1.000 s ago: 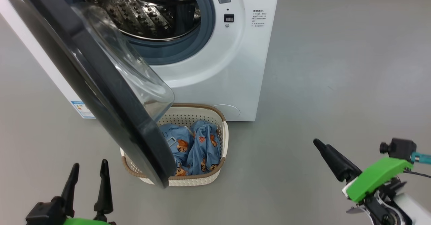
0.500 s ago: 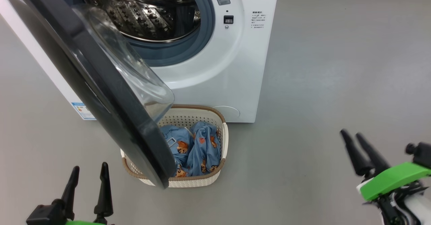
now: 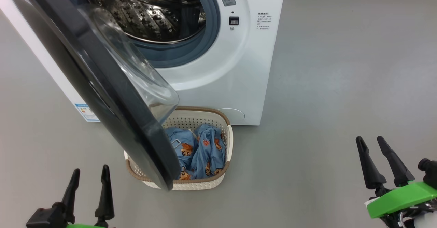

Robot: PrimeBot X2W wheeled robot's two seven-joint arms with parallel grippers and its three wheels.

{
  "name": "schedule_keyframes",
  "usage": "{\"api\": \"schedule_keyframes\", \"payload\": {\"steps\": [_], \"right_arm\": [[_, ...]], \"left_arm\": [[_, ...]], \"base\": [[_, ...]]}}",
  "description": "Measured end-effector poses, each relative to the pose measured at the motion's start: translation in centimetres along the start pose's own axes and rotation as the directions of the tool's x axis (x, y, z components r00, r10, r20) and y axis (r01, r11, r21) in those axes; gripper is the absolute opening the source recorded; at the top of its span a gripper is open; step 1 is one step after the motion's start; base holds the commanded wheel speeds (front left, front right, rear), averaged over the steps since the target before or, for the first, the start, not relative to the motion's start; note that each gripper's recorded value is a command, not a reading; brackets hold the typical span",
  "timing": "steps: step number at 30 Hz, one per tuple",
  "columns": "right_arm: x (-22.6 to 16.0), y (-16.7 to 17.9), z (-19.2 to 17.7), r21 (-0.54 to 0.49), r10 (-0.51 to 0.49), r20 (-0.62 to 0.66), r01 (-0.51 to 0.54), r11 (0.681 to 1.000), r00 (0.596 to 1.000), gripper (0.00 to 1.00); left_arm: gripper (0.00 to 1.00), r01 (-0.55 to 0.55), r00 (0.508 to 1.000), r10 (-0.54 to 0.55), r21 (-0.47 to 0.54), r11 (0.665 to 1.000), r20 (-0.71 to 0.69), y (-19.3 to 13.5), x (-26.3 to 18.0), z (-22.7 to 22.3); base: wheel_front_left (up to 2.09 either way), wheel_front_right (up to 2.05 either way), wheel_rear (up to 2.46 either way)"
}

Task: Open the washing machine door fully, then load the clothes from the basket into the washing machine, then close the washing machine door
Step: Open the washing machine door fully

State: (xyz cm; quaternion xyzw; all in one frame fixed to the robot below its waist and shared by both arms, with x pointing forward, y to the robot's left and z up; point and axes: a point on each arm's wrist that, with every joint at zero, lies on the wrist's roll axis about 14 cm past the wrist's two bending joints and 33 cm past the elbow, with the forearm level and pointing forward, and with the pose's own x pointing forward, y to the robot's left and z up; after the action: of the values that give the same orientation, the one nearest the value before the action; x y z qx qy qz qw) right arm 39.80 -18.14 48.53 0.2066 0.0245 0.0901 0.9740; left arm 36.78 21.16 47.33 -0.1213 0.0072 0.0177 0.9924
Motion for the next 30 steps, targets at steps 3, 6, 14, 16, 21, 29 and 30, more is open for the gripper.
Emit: {"api": "schedule_keyframes", "payload": {"steps": [3, 6, 14, 16, 21, 29, 30], "right_arm": [[-0.4, 0.1, -0.1, -0.063, 0.000, 0.005, 0.000, 0.998, 1.000, 1.00], [-0.7, 0.3, -0.3, -0.102, 0.000, 0.008, 0.001, 0.995, 1.000, 1.00], [-1.3, 0.6, -0.8, -0.221, 0.002, -0.003, -0.003, 0.975, 1.000, 1.00], [-1.5, 0.7, -1.3, -0.215, -0.004, -0.010, 0.002, 0.977, 1.000, 1.00], [-1.4, 0.4, -1.1, -0.225, -0.018, 0.000, 0.017, 0.974, 1.000, 1.00], [-1.5, 0.7, -1.2, -0.233, -0.014, 0.000, 0.014, 0.972, 1.000, 1.00], [-1.7, 0.6, -1.4, -0.232, -0.016, -0.006, 0.015, 0.973, 1.000, 1.00]], "left_arm": [[1.00, -0.001, 1.000, 0.001, 0.000, 1.000, 0.001, 0.0, 0.0, 0.0], [1.00, -0.003, 1.000, 0.003, 0.000, 1.000, 0.001, 0.1, -0.1, 0.0], [1.00, -0.007, 1.000, 0.007, -0.003, 1.000, 0.000, 0.1, -0.1, 0.0], [1.00, -0.007, 1.000, 0.007, -0.003, 1.000, -0.002, 0.1, -0.1, -0.1], [1.00, -0.008, 1.000, 0.008, -0.005, 1.000, -0.002, 0.1, -0.1, -0.1], [0.56, -0.011, 0.999, 0.011, -0.008, 1.000, 0.038, 0.2, 0.1, 1.1], [0.00, -0.011, 0.997, 0.012, -0.010, 1.000, 0.077, 0.1, 0.3, 2.3]], "base": [[0.00, 0.00, 0.00], [0.00, 0.00, 0.00], [0.00, 0.00, 0.00], [0.00, 0.00, 0.00], [0.00, 0.00, 0.00], [0.00, 0.00, 0.00], [0.00, 0.00, 0.00]]}}
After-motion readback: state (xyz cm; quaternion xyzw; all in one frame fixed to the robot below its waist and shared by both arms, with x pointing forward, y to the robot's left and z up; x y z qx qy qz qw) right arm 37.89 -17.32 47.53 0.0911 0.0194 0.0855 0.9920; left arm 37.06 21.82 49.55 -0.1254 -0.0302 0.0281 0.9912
